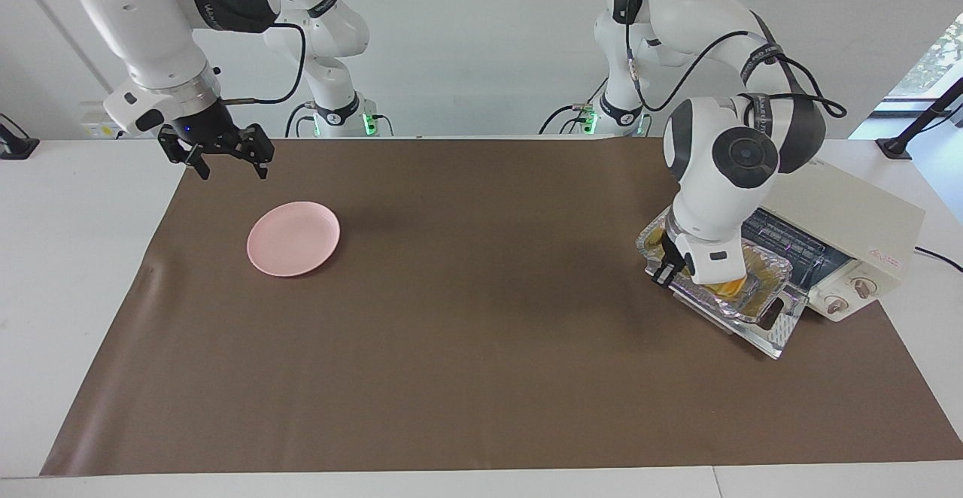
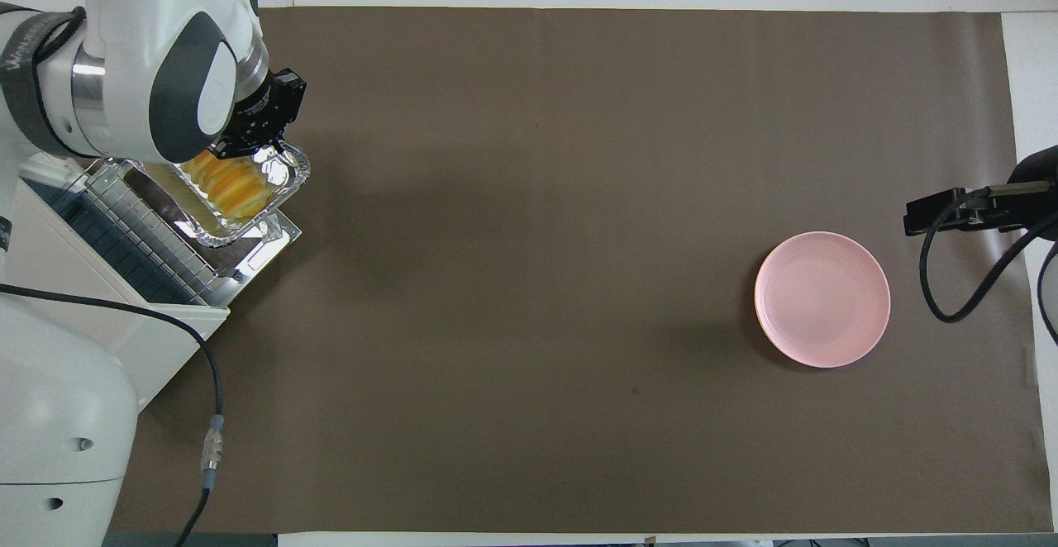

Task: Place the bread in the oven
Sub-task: 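Carry the foil tray with the left gripper into the open oven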

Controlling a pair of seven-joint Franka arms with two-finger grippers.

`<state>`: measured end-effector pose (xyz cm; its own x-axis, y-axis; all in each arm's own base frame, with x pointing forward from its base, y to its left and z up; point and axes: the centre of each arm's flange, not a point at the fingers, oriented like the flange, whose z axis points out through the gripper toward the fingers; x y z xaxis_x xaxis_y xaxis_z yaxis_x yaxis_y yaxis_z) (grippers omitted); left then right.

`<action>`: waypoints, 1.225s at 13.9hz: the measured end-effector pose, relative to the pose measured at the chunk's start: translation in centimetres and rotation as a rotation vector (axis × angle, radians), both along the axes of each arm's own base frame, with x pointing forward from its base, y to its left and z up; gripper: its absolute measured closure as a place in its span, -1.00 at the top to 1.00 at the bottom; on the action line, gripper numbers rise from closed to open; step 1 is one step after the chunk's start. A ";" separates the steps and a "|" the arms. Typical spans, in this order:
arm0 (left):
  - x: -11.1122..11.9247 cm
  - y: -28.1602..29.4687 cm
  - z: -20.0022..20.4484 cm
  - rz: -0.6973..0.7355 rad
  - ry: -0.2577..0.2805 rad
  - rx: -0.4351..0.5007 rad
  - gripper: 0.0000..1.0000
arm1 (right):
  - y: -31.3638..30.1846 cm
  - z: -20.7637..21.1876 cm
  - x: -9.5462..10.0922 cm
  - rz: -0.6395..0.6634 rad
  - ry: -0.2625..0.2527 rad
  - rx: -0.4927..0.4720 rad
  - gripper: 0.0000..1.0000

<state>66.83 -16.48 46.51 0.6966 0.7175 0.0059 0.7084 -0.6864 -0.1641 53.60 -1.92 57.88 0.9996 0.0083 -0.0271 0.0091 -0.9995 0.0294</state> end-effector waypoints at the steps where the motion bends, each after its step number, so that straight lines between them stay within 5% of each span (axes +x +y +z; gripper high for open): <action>1: 0.2 1.4 -0.2 0.024 0.006 -0.004 -0.96 | 0.0 0.0 0.0 0.000 0.000 0.000 1.00; 17: -1.6 8.1 -4.3 0.077 0.091 -0.089 -0.96 | 0.0 0.0 0.0 0.000 0.000 0.000 1.00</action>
<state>65.19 -8.33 42.17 0.6344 0.7635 -0.1209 0.7442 -0.6456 -0.1714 53.60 -1.92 57.88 0.9996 0.0083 -0.0271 0.0091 -0.9995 0.0294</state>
